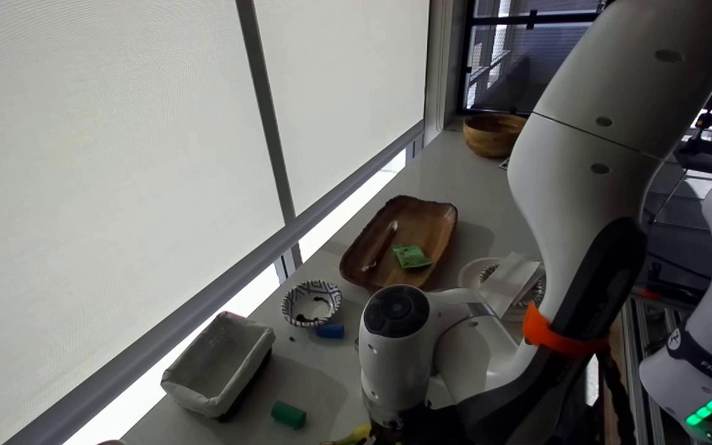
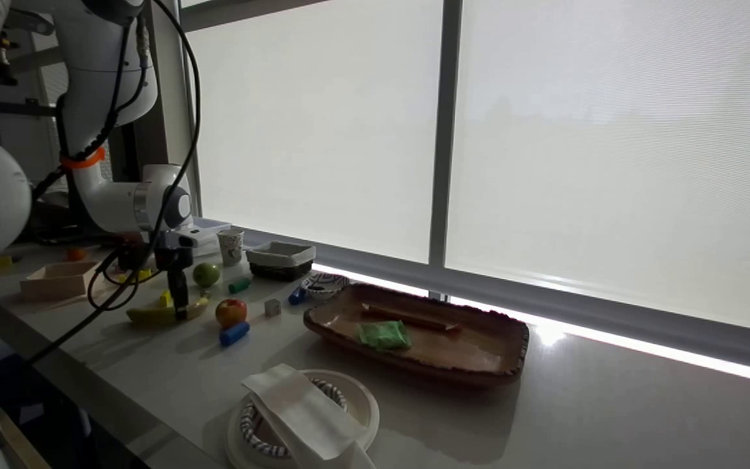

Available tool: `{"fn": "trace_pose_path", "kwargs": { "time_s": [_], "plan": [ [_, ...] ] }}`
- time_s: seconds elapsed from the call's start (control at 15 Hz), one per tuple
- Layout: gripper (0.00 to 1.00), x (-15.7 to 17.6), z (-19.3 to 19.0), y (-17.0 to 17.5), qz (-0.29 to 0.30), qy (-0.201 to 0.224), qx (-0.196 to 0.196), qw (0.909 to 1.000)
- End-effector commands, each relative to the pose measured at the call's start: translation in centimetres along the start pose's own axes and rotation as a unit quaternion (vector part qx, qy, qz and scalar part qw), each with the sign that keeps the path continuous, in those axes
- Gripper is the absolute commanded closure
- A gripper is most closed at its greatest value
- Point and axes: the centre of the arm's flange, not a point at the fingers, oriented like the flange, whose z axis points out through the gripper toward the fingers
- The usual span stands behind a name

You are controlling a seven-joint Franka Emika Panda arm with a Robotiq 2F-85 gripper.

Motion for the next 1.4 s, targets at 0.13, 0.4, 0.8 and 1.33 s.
{"fn": "trace_pose_path", "kwargs": {
  "time_s": [0.13, 0.4, 0.8, 1.33],
  "plan": [
    [0.81, -2.9, -4.5, -1.4, -0.028, -0.013, -0.027, 0.9991],
    [0.81, -4.0, -8.0, -2.9, -0.081, -0.027, -0.071, 0.9938],
    [0.81, -2.6, -10.3, -5.0, -0.213, -0.007, -0.063, 0.9749],
    [0.81, -1.3, -8.9, -8.0, -0.303, 0.021, 0.013, 0.9528]
  ]
}}
